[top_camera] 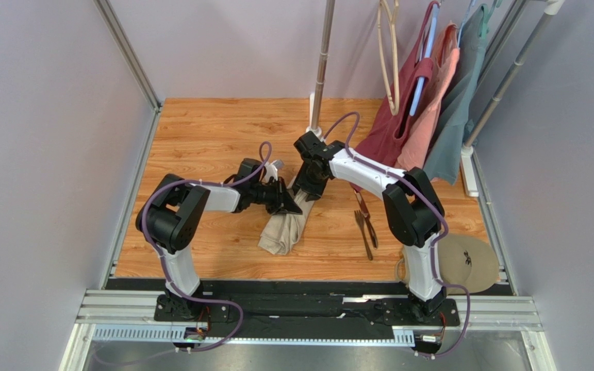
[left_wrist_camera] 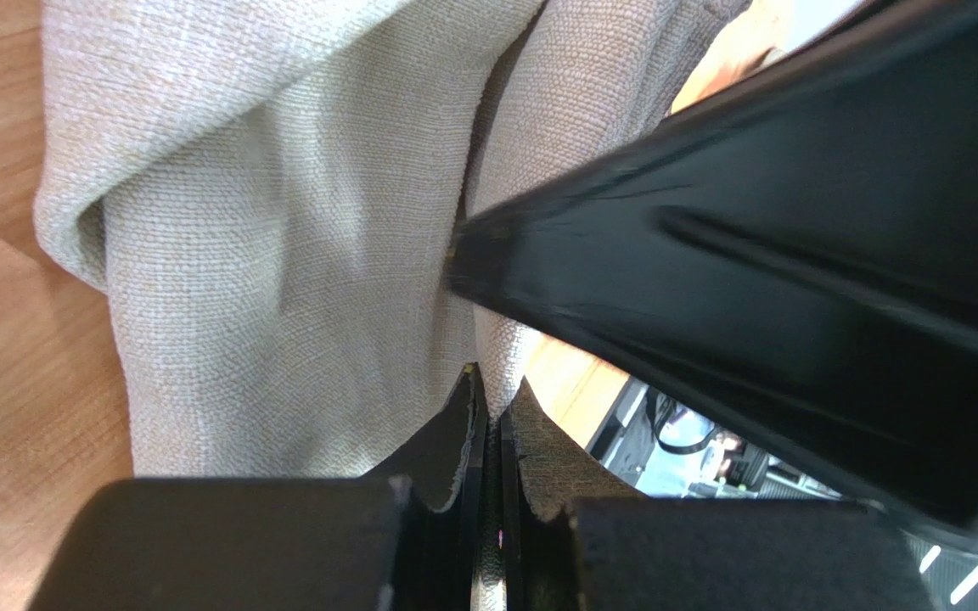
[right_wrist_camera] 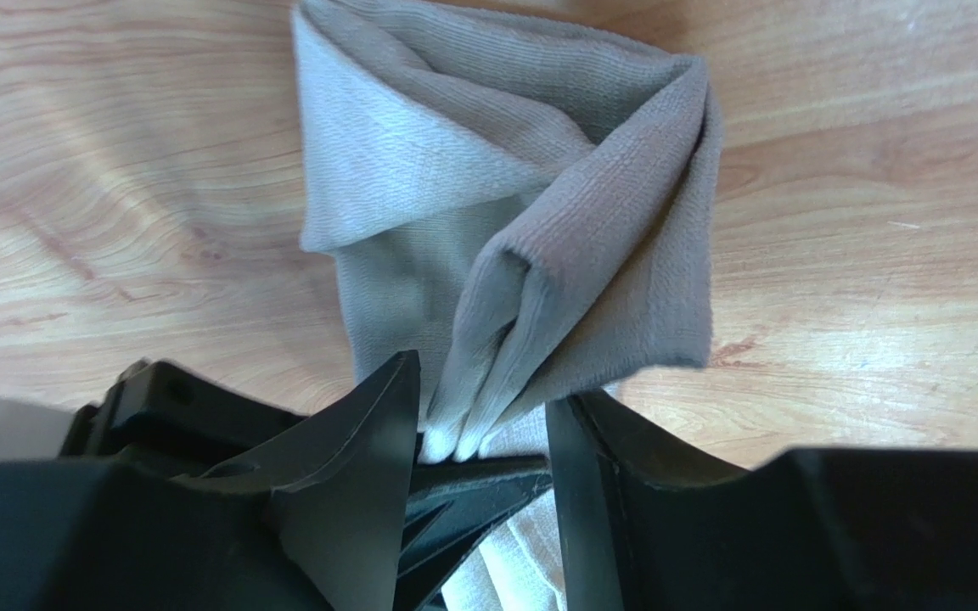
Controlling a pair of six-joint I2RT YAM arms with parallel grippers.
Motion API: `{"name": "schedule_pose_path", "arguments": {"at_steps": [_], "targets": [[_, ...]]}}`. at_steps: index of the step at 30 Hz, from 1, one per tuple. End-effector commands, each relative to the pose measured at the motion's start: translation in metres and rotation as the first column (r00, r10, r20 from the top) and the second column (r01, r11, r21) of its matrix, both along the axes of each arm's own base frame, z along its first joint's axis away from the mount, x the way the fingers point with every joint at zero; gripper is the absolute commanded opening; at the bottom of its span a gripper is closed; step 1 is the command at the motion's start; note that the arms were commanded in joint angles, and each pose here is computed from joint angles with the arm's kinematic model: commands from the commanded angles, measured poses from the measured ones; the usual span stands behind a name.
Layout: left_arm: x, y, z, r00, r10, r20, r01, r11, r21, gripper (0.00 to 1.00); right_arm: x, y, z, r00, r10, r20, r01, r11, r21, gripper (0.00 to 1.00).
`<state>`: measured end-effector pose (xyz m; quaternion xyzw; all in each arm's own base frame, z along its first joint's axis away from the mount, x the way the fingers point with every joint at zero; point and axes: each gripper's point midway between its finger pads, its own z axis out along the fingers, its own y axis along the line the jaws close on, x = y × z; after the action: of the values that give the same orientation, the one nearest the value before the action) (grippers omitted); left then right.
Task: Fold the napkin into a case and place the utensils inside
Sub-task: Fold the 2/3-rectangle-folded napkin at the center of the board.
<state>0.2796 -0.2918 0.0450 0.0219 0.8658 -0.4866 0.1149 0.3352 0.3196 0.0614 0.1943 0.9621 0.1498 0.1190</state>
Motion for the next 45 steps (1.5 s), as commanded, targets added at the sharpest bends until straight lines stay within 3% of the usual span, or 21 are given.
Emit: {"name": "schedule_pose_path", "arguments": {"at_steps": [1, 4, 8, 10, 11, 14, 18, 20, 23, 25, 32, 36, 45], "targets": [[0.001, -0.009, 0.021, 0.996, -0.019, 0.084, 0.023, 0.999, -0.039, 0.01, 0.003, 0.003, 0.000, 0.998, -0.059, -0.020, 0.059, 0.998, -0.016, 0.45], [-0.001, -0.012, 0.022, 0.995, -0.027, 0.091, 0.031, 0.999, -0.037, 0.01, 0.003, 0.004, -0.001, 0.998, -0.066, -0.024, 0.066, 0.998, -0.013, 0.43], [-0.004, -0.014, 0.021, 0.995, -0.030, 0.091, 0.032, 0.999, -0.028, 0.05, 0.005, 0.004, -0.001, 0.996, -0.083, -0.025, 0.083, 0.997, -0.007, 0.00], [-0.003, -0.013, 0.025, 0.993, -0.027, 0.119, 0.029, 0.999, -0.014, 0.11, 0.006, 0.004, 0.000, 0.997, -0.080, -0.022, 0.080, 0.997, -0.006, 0.00], [-0.004, -0.010, 0.026, 0.994, -0.026, 0.111, 0.026, 1.000, 0.006, 0.22, 0.006, 0.004, 0.000, 0.997, -0.080, -0.021, 0.080, 0.997, -0.005, 0.00], [-0.003, 0.001, 0.038, 0.989, -0.014, 0.150, 0.002, 0.997, 0.076, 0.39, 0.006, -0.002, -0.003, 0.996, -0.080, -0.026, 0.080, 0.997, -0.018, 0.00], [0.006, 0.028, 0.063, 0.972, 0.081, 0.221, -0.117, 0.980, 0.158, 0.39, 0.004, -0.008, -0.004, 0.997, -0.073, -0.031, 0.073, 0.997, -0.027, 0.00], [0.014, 0.048, 0.057, 0.964, 0.149, 0.220, -0.203, 0.947, 0.248, 0.29, 0.003, -0.012, -0.004, 0.998, -0.062, -0.030, 0.061, 0.998, -0.034, 0.00], [0.025, 0.063, 0.033, 0.969, 0.147, 0.196, -0.214, 0.897, 0.386, 0.22, 0.001, -0.016, -0.003, 0.998, -0.048, -0.031, 0.047, 0.998, -0.043, 0.00], [0.030, 0.062, 0.020, 0.976, 0.146, 0.164, -0.203, 0.887, 0.415, 0.20, 0.000, -0.018, -0.004, 0.999, -0.032, -0.031, 0.030, 0.998, -0.053, 0.00], [0.037, 0.061, -0.010, 0.973, 0.198, 0.116, -0.229, 0.854, 0.466, 0.32, -0.010, -0.017, -0.006, 0.997, 0.033, -0.065, -0.036, 0.999, -0.041, 0.00], [0.035, 0.061, -0.014, 0.970, 0.209, 0.127, -0.244, 0.835, 0.493, 0.32, -0.012, -0.021, -0.007, 0.996, 0.053, -0.069, -0.057, 0.997, -0.057, 0.00], [-0.006, 0.000, -0.028, 0.987, 0.152, 0.052, -0.159, 0.887, 0.432, 0.25, -0.023, -0.035, -0.005, 0.993, 0.061, -0.099, -0.070, 0.993, -0.094, 0.00]]}}
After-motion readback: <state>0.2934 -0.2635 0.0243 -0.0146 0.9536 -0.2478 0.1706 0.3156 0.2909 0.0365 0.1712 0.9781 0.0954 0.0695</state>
